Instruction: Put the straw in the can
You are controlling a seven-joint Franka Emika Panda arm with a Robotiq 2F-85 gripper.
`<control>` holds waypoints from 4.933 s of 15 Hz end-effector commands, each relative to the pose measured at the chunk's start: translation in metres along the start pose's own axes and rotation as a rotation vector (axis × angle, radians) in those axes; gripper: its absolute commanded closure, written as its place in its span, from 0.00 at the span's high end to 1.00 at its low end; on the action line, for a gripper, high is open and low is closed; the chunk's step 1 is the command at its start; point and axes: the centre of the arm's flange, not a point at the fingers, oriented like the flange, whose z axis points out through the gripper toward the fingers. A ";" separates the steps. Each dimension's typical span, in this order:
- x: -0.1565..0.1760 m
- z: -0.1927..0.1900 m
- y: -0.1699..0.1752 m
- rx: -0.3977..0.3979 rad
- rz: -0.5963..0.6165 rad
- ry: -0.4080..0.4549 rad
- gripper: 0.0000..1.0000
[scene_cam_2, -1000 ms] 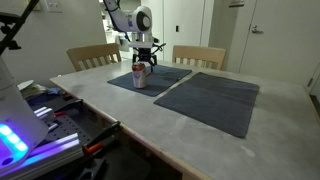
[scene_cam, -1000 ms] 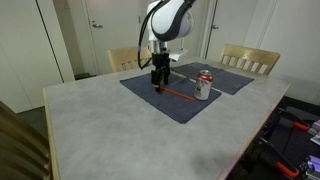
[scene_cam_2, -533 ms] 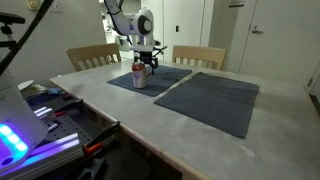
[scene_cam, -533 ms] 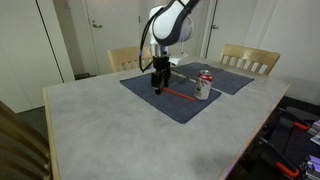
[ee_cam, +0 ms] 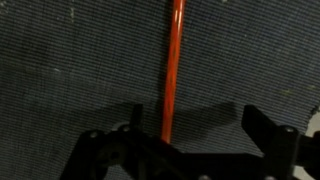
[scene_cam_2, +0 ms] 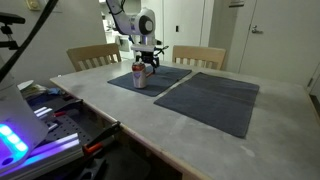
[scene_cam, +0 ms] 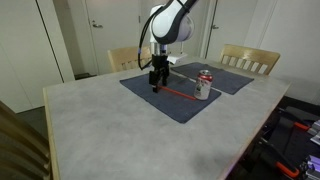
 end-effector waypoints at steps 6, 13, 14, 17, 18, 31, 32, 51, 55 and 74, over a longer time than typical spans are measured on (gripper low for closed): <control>0.007 -0.001 0.008 0.018 0.009 0.013 1.00; 0.003 -0.001 0.009 0.017 0.014 0.012 0.65; 0.002 -0.002 0.009 0.017 0.014 0.012 0.62; 0.002 -0.003 0.010 0.017 0.013 0.012 0.55; 0.002 -0.003 0.011 0.016 0.014 0.012 0.55; 0.001 -0.001 0.026 -0.008 0.088 -0.021 0.02; -0.001 0.001 0.030 -0.012 0.120 -0.032 0.00; 0.002 -0.033 0.051 0.012 0.182 -0.083 0.02; 0.005 -0.046 0.047 0.046 0.158 -0.088 0.02; -0.099 -0.155 0.003 0.110 0.017 0.138 0.02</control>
